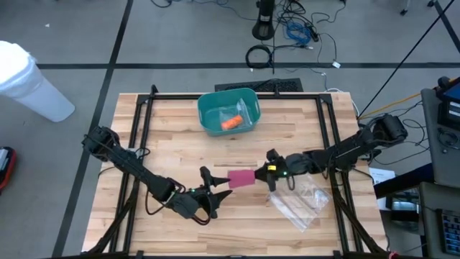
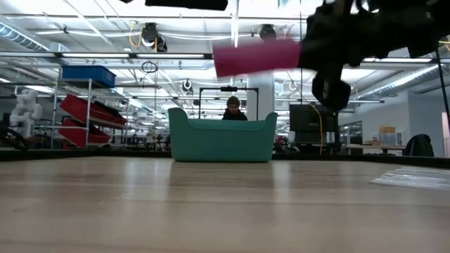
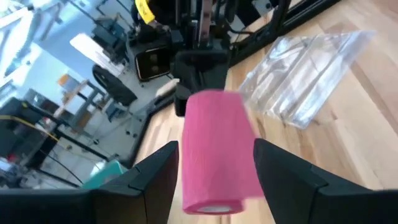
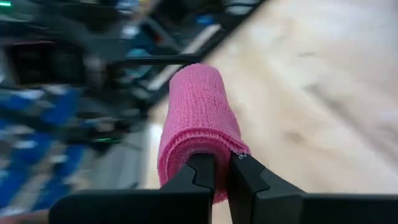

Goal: Roll bandage
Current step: Roll the pink bandage

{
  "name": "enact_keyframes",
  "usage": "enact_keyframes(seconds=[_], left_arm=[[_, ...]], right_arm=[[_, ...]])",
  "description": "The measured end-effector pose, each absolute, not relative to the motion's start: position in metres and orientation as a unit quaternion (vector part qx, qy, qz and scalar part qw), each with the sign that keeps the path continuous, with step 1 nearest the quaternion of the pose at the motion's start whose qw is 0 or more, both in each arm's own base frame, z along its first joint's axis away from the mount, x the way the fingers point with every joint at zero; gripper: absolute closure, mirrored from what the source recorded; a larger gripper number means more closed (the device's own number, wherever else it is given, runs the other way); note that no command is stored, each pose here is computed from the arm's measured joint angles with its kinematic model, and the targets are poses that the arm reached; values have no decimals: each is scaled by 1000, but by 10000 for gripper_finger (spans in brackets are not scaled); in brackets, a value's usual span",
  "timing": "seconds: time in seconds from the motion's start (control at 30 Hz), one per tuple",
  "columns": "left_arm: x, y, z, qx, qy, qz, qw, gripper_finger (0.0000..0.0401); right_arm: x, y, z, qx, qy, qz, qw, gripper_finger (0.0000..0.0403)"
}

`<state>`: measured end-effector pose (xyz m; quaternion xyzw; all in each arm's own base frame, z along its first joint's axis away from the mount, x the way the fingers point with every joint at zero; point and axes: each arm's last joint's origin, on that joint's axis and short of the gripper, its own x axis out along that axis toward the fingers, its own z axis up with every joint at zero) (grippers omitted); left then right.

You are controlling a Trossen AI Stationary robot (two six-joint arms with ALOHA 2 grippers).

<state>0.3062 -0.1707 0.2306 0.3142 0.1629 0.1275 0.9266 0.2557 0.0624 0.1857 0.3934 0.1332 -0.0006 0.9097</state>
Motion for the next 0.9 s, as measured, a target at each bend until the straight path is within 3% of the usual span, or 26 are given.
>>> enact_keyframes(seconds=[0.13, 0.2, 0.63, 0.9], left_arm=[[305, -169, 226, 307, 181, 128, 926, 186], [305, -167, 224, 303, 187, 130, 925, 186], [312, -156, 223, 268, 191, 124, 936, 186], [315, -153, 225, 258, 185, 116, 941, 186]], right_arm=[[258, 53, 162, 343, 166, -114, 918, 392], [262, 51, 152, 328, 170, -129, 920, 392], [281, 49, 101, 427, 226, -65, 873, 384], [280, 44, 98, 455, 262, -48, 850, 309]])
